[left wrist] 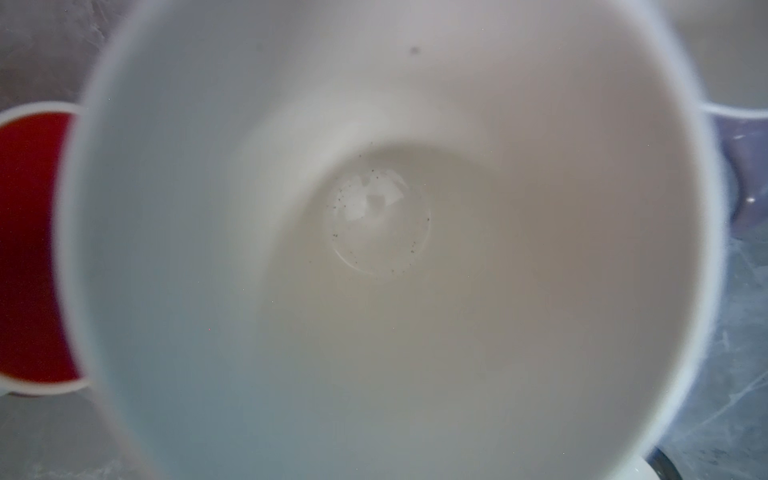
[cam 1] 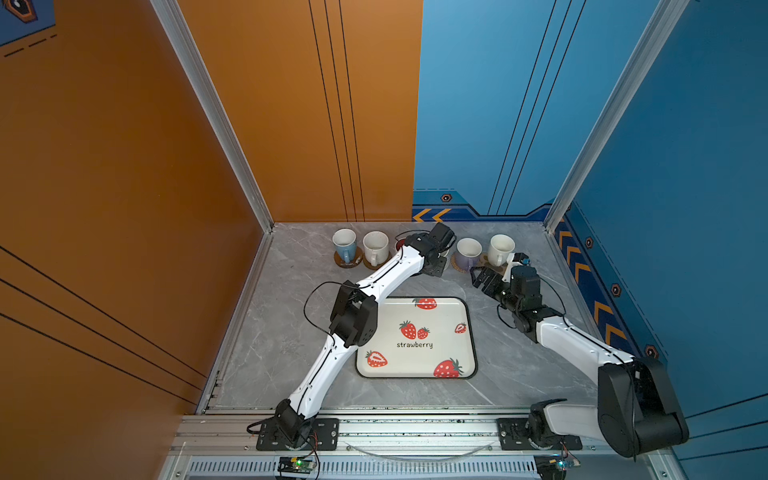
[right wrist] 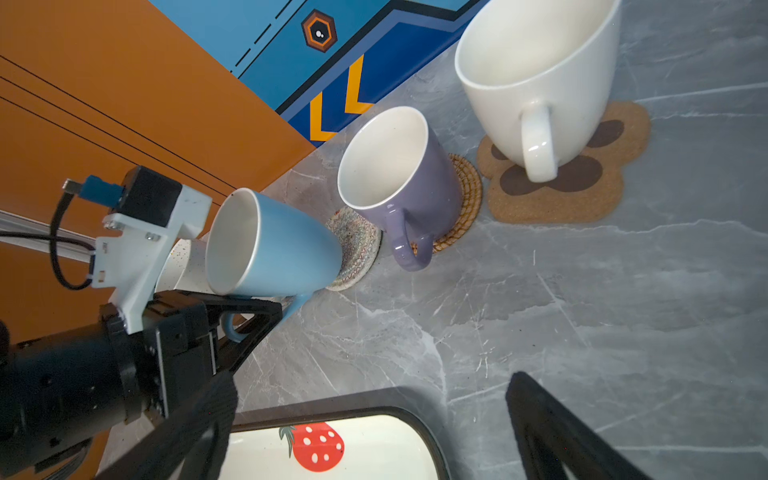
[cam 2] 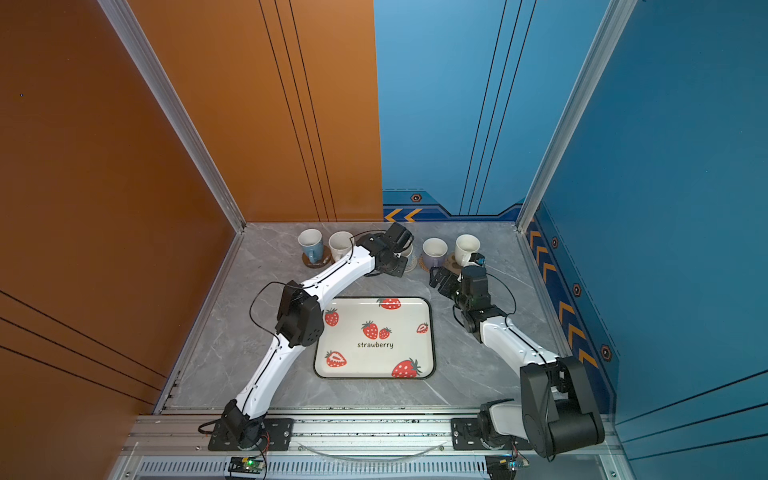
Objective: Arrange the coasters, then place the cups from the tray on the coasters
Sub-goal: 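Lower the light-blue mug onto the woven coaster beside the red-inside mug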
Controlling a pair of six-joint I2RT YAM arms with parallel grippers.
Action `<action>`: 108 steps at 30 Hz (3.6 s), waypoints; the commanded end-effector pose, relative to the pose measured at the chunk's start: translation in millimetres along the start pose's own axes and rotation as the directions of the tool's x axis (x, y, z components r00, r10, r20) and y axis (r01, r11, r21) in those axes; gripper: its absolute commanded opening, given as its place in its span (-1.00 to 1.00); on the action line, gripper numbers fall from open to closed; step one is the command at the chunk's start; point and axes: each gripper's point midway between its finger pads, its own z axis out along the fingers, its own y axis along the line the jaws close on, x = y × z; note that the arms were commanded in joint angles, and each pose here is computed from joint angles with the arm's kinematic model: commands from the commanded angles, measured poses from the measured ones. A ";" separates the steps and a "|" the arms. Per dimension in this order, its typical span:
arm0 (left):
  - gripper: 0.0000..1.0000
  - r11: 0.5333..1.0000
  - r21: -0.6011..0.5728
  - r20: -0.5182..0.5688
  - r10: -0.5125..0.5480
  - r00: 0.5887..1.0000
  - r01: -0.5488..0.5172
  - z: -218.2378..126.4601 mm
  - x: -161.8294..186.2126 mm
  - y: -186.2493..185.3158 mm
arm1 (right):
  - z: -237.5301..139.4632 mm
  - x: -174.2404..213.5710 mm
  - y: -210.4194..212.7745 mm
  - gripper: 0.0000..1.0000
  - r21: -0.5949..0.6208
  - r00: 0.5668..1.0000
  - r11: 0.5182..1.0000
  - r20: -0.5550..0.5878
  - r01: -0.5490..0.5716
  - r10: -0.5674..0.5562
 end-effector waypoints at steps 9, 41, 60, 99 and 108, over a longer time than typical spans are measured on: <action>-1.00 1.000 0.005 0.091 -0.025 0.996 0.025 -8.1 -30.5 7.6 | 4.0 -4.3 2.4 0.98 -0.016 1.000 1.000 0.002 -0.003 0.003; -1.00 0.999 0.022 0.098 -0.048 0.994 0.046 9.5 -35.1 6.5 | 11.7 -0.7 2.5 0.98 -0.021 1.000 1.000 -0.019 -0.006 0.005; -1.00 0.998 0.036 0.109 -0.060 0.992 0.056 6.9 -39.2 4.3 | 15.2 1.9 2.5 0.98 -0.024 0.999 1.000 -0.034 -0.007 0.007; -0.50 0.996 0.070 0.105 -0.066 0.992 0.059 16.4 -38.3 -0.2 | 17.7 2.8 2.8 0.99 -0.023 0.999 1.000 -0.045 -0.011 0.010; -0.29 0.996 0.075 0.105 -0.064 0.992 0.057 15.8 -38.3 -1.2 | 19.0 3.0 2.9 0.99 -0.023 0.999 1.000 -0.048 -0.012 0.011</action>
